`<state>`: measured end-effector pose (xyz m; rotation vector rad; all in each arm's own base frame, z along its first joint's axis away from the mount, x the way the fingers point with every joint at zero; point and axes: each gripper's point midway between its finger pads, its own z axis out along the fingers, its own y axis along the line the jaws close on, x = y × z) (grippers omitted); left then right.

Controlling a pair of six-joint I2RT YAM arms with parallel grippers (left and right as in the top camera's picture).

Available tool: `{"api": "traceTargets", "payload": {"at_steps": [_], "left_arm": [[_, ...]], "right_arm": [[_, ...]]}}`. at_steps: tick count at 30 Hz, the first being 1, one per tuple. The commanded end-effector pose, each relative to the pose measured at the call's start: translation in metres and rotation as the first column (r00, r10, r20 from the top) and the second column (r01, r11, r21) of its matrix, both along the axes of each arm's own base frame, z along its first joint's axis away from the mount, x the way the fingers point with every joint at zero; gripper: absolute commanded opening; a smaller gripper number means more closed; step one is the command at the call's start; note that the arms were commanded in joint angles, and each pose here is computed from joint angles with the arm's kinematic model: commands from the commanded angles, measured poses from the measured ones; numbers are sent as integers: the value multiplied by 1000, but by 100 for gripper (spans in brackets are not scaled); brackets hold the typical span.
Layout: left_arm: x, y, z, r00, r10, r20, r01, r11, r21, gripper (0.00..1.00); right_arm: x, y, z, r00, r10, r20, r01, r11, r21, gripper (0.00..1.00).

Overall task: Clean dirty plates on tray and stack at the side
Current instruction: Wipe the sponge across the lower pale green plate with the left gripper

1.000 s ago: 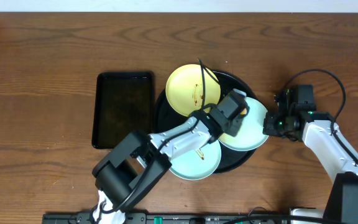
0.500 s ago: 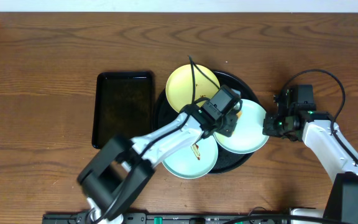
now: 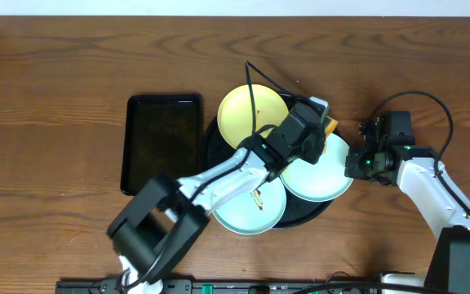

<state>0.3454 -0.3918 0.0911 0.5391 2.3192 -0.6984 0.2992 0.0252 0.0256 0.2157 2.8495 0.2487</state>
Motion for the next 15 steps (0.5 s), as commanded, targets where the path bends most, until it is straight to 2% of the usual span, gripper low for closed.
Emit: {"api": "traceTargets", "payload": {"at_steps": [1, 7, 15], "left_arm": [[4, 2, -32, 999, 36, -40, -35, 999, 32, 8], [-1, 8, -69, 995, 39, -94, -30, 995, 97, 8], [-33, 52, -99, 965, 91, -246, -15, 956, 294, 8]], "right_arm": [[2, 3, 1, 1000, 19, 3, -19, 1000, -12, 1], [1, 3, 1, 1000, 20, 2, -20, 1000, -12, 1], [1, 3, 1, 1000, 19, 1, -19, 1000, -13, 1]]}}
